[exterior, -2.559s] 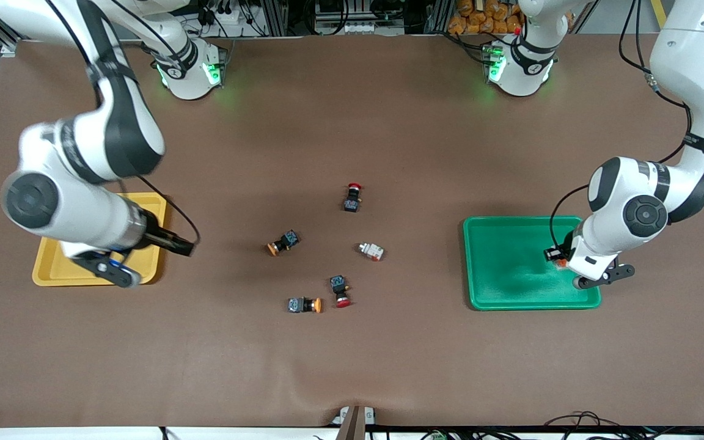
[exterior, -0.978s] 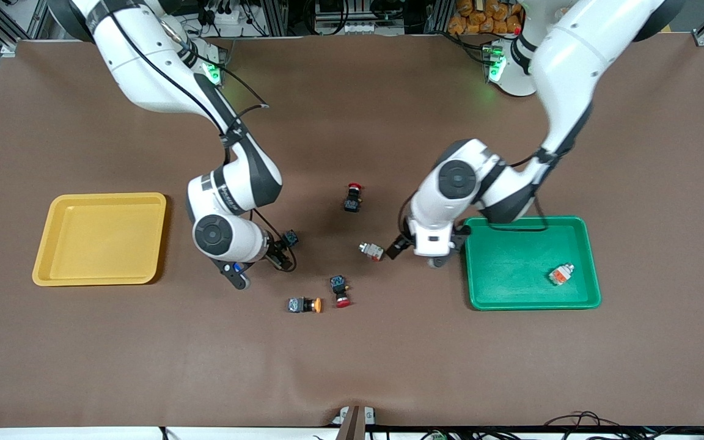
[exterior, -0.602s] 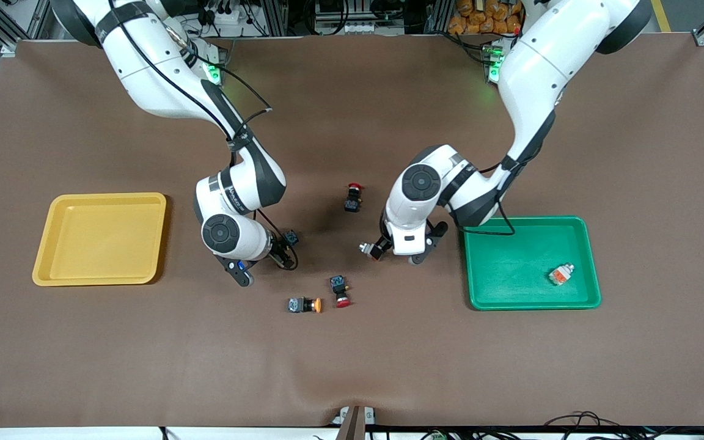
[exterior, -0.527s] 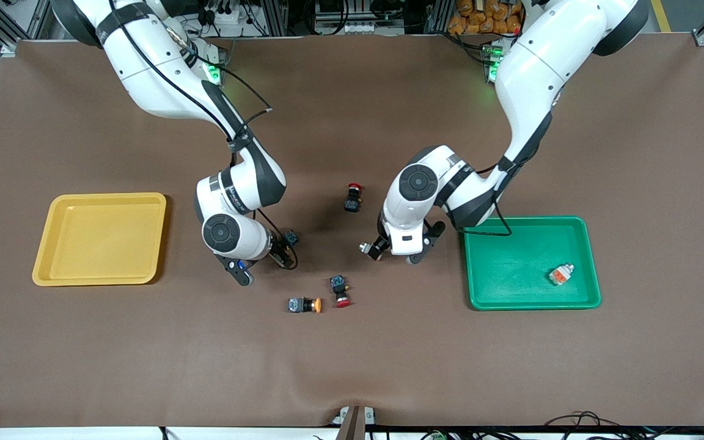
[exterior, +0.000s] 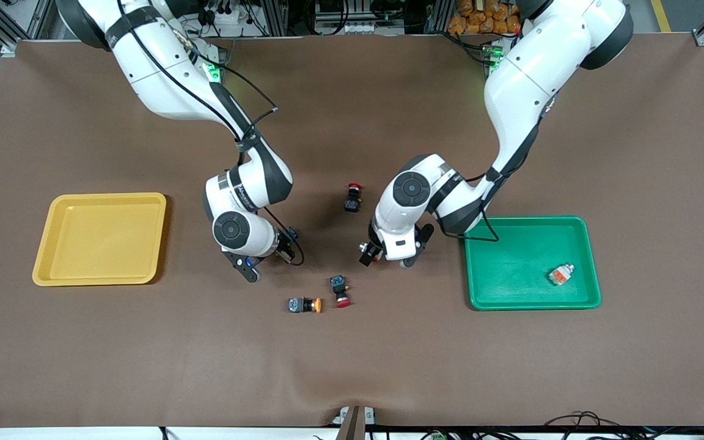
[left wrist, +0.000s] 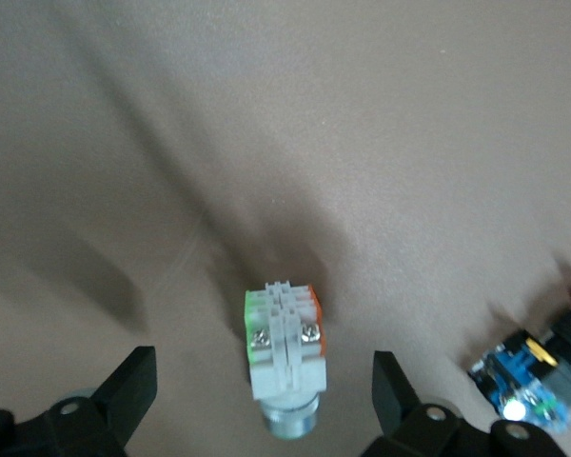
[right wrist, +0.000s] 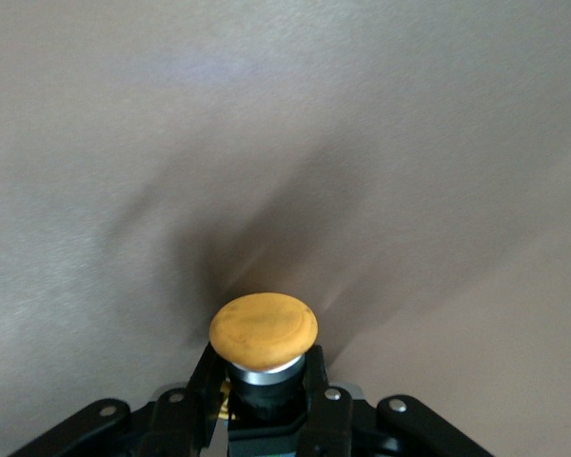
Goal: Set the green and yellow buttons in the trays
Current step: 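Grasp the second white button with the left gripper while the right gripper lifts, then open both grippers over the trays, dropping white and yellow-capped buttons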
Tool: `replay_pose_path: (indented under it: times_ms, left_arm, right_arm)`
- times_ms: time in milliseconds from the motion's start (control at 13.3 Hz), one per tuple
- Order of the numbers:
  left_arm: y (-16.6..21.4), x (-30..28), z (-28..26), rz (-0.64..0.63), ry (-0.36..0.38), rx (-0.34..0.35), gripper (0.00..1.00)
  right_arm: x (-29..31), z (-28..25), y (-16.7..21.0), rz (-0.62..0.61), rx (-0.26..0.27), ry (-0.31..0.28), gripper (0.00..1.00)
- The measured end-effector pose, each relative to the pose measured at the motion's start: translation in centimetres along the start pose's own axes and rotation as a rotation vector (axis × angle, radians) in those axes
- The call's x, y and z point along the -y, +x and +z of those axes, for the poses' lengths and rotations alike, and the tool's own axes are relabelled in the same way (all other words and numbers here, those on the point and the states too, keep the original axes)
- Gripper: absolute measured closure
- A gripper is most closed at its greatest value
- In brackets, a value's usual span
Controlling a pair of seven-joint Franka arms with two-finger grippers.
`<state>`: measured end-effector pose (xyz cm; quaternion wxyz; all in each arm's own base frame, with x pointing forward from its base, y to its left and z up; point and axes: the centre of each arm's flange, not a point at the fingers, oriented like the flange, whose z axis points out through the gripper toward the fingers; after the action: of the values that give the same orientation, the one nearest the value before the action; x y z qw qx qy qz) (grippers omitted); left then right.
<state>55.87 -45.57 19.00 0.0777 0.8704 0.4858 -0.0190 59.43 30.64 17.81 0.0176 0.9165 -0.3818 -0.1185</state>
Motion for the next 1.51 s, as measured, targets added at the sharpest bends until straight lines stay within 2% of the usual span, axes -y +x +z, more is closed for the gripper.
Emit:
replay_pose_path:
  times_ms: [151,301,527,602,828,978,1054,1355,1505]
  left_arm:
    - [-0.5,0.2,1.5,-0.006,0.009,-0.032,0.04]
    - [-0.5,0.0,1.6,-0.002,0.004,-0.042,0.25]
    - [1.4,-1.0,0.0,0.045,0.004,-0.062,0.61]
    - [2.7,-1.2,-1.2,0.085,0.027,-0.077,0.67]
    - [7.9,-2.2,-7.1,0.204,0.052,-0.07,0.67]
    - [11.2,-2.5,-10.5,0.226,0.032,-0.038,0.67]
    - [13.1,-2.3,-11.6,0.254,0.042,-0.03,0.67]
    - [22.4,0.9,-13.5,0.446,0.199,-0.006,0.67]
    - [27.2,3.2,-12.7,0.518,0.237,0.022,0.67]
  right_arm:
    - [-1.7,-1.6,2.9,-0.064,0.045,-0.061,0.61]
    - [-4.3,-4.7,7.2,-0.115,0.092,-0.078,0.63]
    - [-8.7,-8.2,12.6,-0.206,0.148,-0.074,0.63]
    - [-10.8,-9.1,14.8,-0.255,0.171,-0.068,0.63]
    - [-17.9,-10.7,22.3,-0.375,0.223,-0.015,0.63]
    - [-21.8,-11.0,25.9,-0.443,0.224,0.002,0.63]
    - [-23.6,-11.0,27.4,-0.485,0.213,-0.014,0.63]
    - [-30.8,-10.8,32.4,-0.642,0.185,-0.107,0.63]
    - [-35.1,-10.2,35.2,-0.701,0.174,-0.085,0.63]
